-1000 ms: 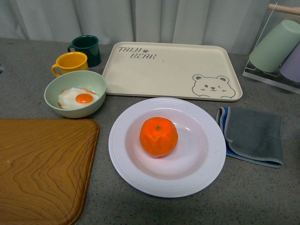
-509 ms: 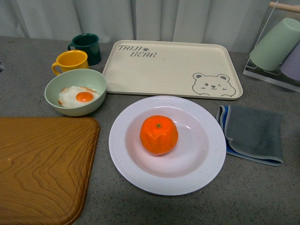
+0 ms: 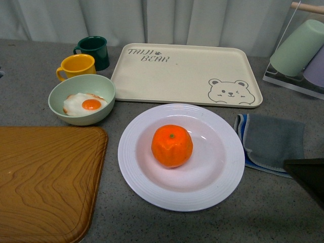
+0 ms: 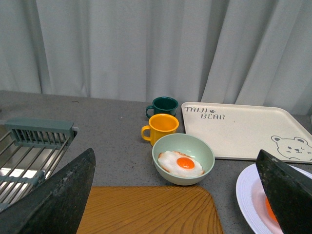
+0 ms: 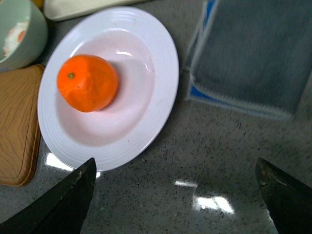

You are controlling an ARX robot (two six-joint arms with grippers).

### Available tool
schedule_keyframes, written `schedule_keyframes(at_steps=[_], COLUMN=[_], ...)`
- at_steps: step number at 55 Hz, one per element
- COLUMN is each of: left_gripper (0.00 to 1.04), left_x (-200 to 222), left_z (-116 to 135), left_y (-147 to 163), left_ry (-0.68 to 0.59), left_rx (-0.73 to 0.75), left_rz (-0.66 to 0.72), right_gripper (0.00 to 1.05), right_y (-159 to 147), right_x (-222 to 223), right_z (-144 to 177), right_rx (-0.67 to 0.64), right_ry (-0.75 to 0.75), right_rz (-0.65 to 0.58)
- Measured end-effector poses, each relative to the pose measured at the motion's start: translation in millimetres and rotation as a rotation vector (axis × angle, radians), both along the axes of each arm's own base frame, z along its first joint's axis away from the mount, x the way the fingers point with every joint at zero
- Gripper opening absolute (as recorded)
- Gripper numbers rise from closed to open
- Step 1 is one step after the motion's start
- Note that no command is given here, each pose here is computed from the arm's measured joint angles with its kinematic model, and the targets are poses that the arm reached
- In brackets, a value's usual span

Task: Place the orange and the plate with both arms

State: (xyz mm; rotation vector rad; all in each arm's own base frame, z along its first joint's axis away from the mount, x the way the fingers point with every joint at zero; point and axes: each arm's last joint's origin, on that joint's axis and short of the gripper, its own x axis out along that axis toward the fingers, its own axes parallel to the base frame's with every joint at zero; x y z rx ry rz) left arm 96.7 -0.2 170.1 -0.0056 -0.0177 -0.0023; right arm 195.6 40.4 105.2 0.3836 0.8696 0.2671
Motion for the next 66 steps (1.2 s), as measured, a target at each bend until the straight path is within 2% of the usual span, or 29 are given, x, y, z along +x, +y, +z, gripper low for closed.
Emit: schedule_keyframes(at_steps=[5,14,26,36,48,50,56,63,66], left_gripper=[0.98,0.98,0.98,0.98,0.98,0.98,0.98,0.98,0.98], left_x=[0.0,0.0,0.0,0.0,0.0,0.0,0.0,0.0,0.0], left_z=[0.0,0.0,0.0,0.0,0.0,0.0,0.0,0.0,0.0], left_y=[0.0,0.0,0.0,0.0,0.0,0.0,0.0,0.0,0.0], left_ry=[0.0,0.0,0.0,0.0,0.0,0.0,0.0,0.0,0.0], left_rx=[0.0,0.0,0.0,0.0,0.0,0.0,0.0,0.0,0.0], left_rz=[0.0,0.0,0.0,0.0,0.0,0.0,0.0,0.0,0.0], right_gripper=[0.95,0.95,0.95,0.94,0.63,0.54,0.38,0.21,0.17], right_y=[2.0,9.1,26.0,44.8,46.8,44.7,39.7,35.4,33.2], right_x=[16.1,38.7,61.1,75.9,82.9,83.8,83.7,83.0,84.3], right_z=[-22.0,-39.9,-57.3,-69.4,-73.0,-73.7,-75.3,-76.2,-74.5], right_rx=[0.127,0.243,0.326,0.344,0.297,0.287,0.267,0.276,0.294], right_ry=[0.163,0.243,0.317,0.429,0.512,0.535,0.571,0.588,0.585], right_rz=[-0.025,-0.053,-0.093,-0.161,-0.223,-0.234,-0.252,-0.258,-0.251])
